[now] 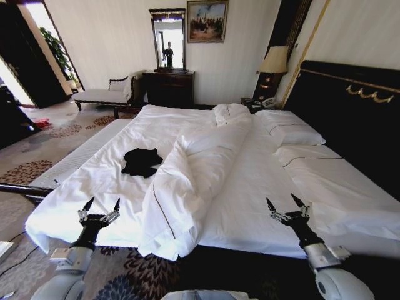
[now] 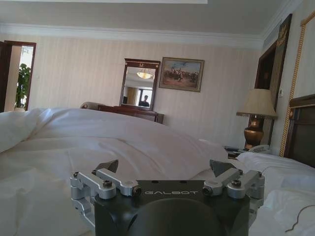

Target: Fold the clothes on the bed.

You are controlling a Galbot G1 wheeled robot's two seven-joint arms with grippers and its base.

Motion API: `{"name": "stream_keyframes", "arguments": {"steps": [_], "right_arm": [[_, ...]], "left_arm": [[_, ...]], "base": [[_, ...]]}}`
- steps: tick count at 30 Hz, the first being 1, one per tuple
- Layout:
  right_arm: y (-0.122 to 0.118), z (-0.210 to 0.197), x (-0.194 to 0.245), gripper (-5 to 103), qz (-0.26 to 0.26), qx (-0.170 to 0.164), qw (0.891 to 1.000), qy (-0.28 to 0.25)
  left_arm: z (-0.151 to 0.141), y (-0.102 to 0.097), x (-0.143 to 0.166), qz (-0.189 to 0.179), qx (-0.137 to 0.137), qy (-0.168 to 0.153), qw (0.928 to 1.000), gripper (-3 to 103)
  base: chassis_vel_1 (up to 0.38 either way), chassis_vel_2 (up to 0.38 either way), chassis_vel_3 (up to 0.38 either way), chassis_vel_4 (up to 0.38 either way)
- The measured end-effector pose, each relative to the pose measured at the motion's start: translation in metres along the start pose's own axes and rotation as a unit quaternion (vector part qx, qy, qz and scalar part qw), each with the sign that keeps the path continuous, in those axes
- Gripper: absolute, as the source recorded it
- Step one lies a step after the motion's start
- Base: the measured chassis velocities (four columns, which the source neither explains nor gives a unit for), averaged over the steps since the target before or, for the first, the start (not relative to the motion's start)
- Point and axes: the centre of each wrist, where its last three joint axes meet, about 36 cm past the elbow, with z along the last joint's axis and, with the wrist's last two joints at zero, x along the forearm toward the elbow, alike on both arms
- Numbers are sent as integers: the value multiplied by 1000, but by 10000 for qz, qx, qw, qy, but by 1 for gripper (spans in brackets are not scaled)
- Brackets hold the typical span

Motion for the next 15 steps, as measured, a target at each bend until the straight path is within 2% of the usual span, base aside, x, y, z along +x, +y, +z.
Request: {"name": "stream_keyframes", "arguments": {"steps": [7, 15], "right_arm": [[1, 1, 1, 100, 13, 47, 10000, 0], [0, 1, 1, 100, 41, 57, 10000, -4]], "left_arm": [[3, 1, 0, -14, -2, 25, 10000, 99], [3, 0, 1, -4, 8, 17, 10000, 99]], "base": [[-136, 139, 124, -127], [-25, 24, 21, -29]]}}
